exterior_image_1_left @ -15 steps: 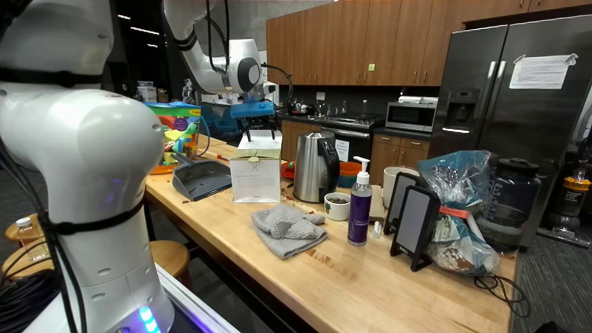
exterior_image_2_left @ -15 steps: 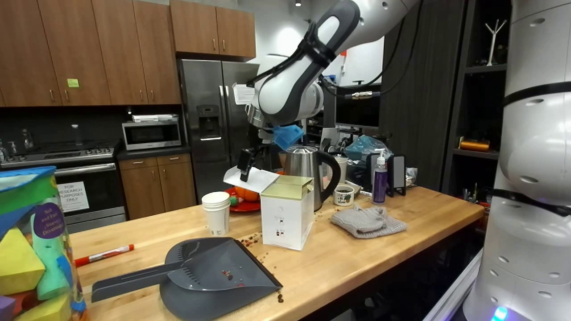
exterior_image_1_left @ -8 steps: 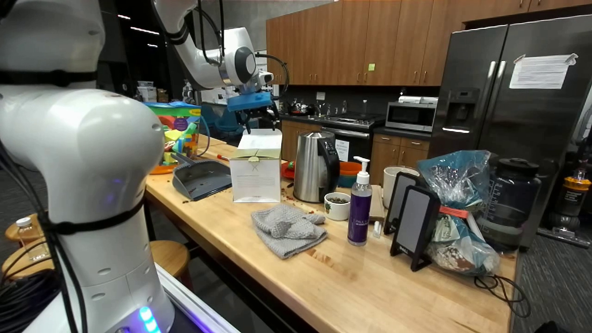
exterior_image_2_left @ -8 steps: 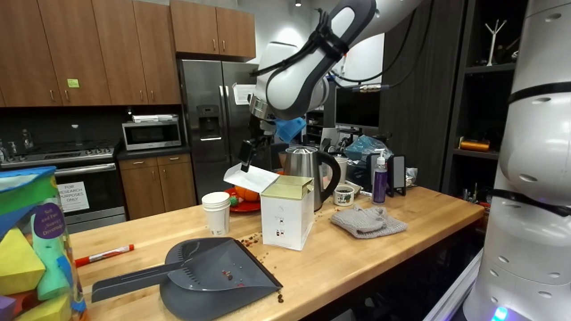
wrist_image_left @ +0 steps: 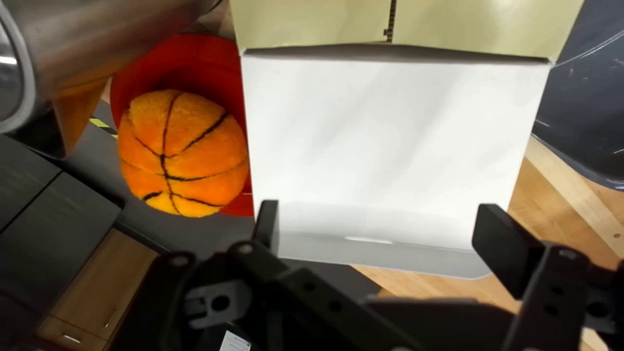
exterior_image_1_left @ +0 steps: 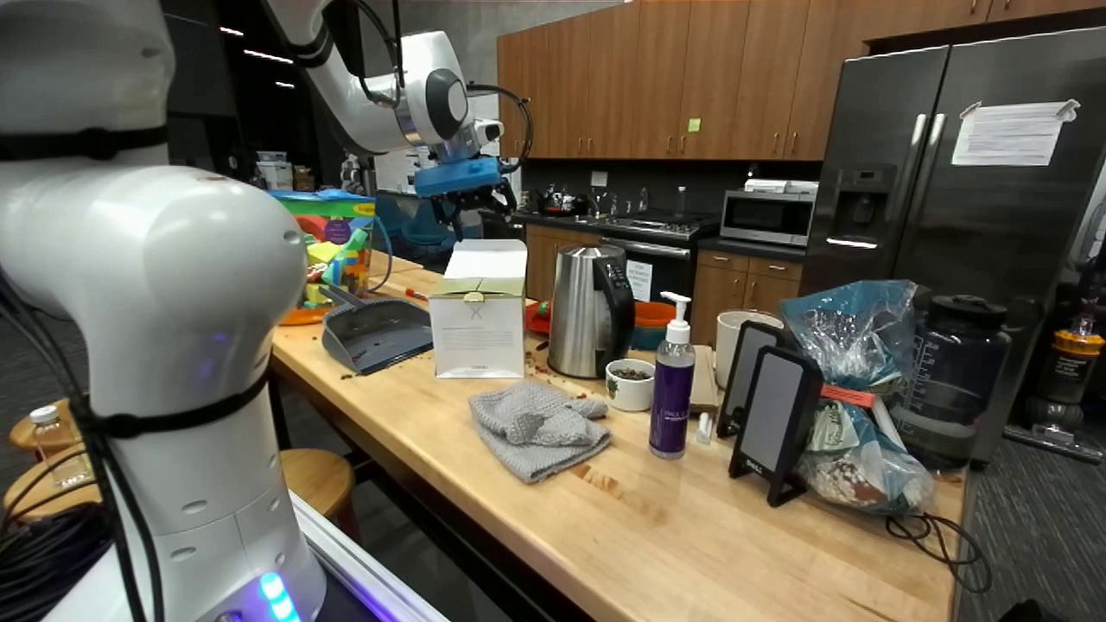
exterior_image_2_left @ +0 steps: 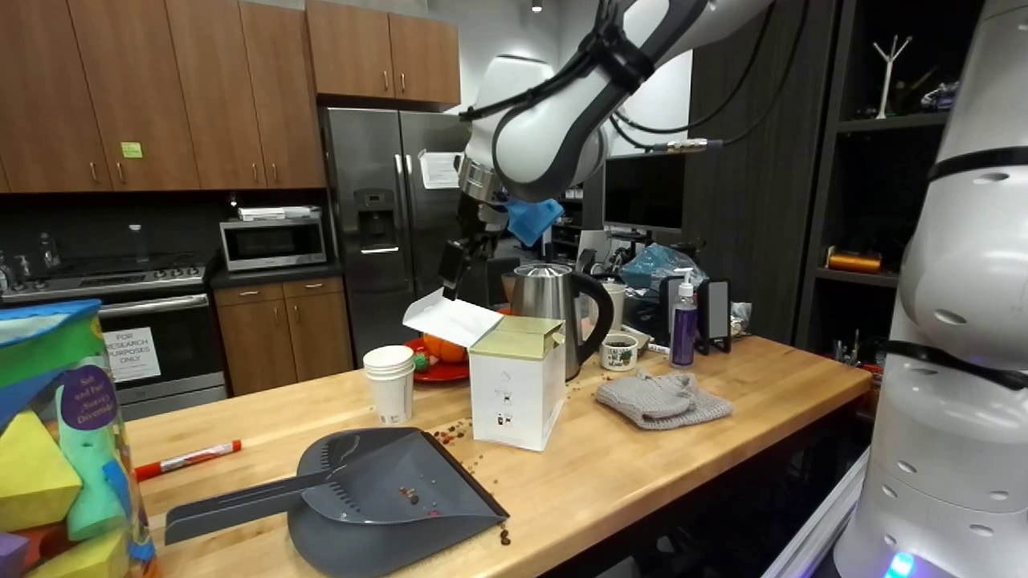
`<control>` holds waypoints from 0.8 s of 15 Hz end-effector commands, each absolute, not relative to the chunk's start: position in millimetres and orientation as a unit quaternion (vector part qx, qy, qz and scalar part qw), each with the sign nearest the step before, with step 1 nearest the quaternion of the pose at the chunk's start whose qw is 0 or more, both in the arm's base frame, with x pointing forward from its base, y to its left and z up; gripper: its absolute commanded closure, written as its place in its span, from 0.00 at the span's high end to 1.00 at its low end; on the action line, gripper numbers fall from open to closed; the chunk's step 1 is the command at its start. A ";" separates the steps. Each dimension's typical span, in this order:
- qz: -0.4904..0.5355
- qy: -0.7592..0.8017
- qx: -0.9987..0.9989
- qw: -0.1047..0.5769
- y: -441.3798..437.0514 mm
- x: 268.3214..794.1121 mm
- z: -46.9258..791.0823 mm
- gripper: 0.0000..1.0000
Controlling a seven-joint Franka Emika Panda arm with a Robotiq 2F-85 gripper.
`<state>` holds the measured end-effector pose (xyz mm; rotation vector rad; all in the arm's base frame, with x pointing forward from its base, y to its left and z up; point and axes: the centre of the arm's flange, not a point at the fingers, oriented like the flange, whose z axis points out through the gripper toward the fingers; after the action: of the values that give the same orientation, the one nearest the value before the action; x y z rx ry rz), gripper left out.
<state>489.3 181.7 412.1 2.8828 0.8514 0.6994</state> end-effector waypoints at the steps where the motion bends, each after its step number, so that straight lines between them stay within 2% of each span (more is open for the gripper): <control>1: 0.207 0.275 0.938 0.038 177.3 454.6 433.5 1.00; 12: 0.123 0.280 0.949 0.078 158.8 379.4 459.2 1.00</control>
<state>408.1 171.1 447.7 2.8416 0.8519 0.4006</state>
